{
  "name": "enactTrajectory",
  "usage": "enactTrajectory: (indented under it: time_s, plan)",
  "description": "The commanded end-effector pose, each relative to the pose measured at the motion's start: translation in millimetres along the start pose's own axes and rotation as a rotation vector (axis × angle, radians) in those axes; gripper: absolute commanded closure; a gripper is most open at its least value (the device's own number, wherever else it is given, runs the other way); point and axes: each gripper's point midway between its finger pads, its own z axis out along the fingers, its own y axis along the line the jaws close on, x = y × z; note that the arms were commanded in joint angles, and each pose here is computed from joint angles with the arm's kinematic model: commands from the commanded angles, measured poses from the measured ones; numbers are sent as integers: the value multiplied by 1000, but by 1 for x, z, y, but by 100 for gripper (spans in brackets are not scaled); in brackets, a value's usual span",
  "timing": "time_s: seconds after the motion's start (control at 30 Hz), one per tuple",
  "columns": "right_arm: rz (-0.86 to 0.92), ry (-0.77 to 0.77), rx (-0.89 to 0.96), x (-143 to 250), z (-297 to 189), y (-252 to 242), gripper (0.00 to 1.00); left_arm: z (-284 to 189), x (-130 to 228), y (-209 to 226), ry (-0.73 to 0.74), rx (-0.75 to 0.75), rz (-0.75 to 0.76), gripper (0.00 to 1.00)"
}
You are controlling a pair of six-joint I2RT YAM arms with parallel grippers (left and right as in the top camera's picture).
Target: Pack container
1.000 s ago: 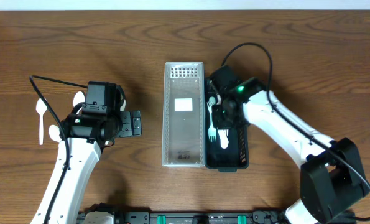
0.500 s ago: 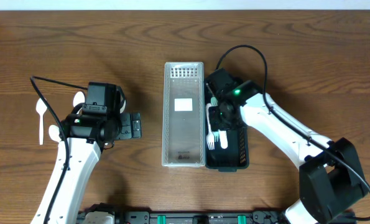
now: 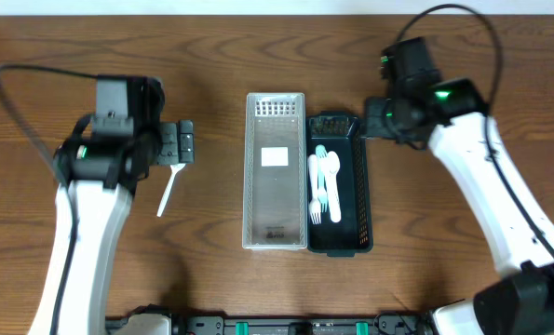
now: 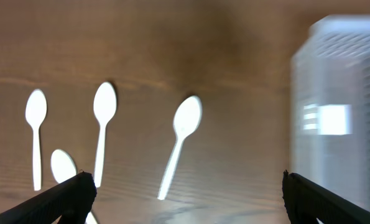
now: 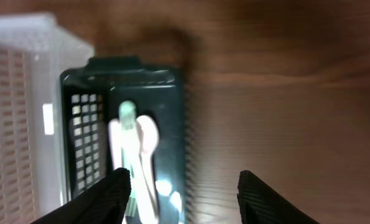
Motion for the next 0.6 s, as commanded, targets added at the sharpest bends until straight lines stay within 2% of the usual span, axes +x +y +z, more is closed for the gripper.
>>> enactTrajectory:
  time_s: [0.0,0.27,0.57]
  plan:
    - [2,-7,31,-4,-9,-18,41,49,18,15,168,-47,83,2]
    - [34,44,97,4,-10,-52,40,126,43,13,360,3,137,2]
    - [91,43,138,0,-12,-78,40,164,74,11,462,26,212,2]
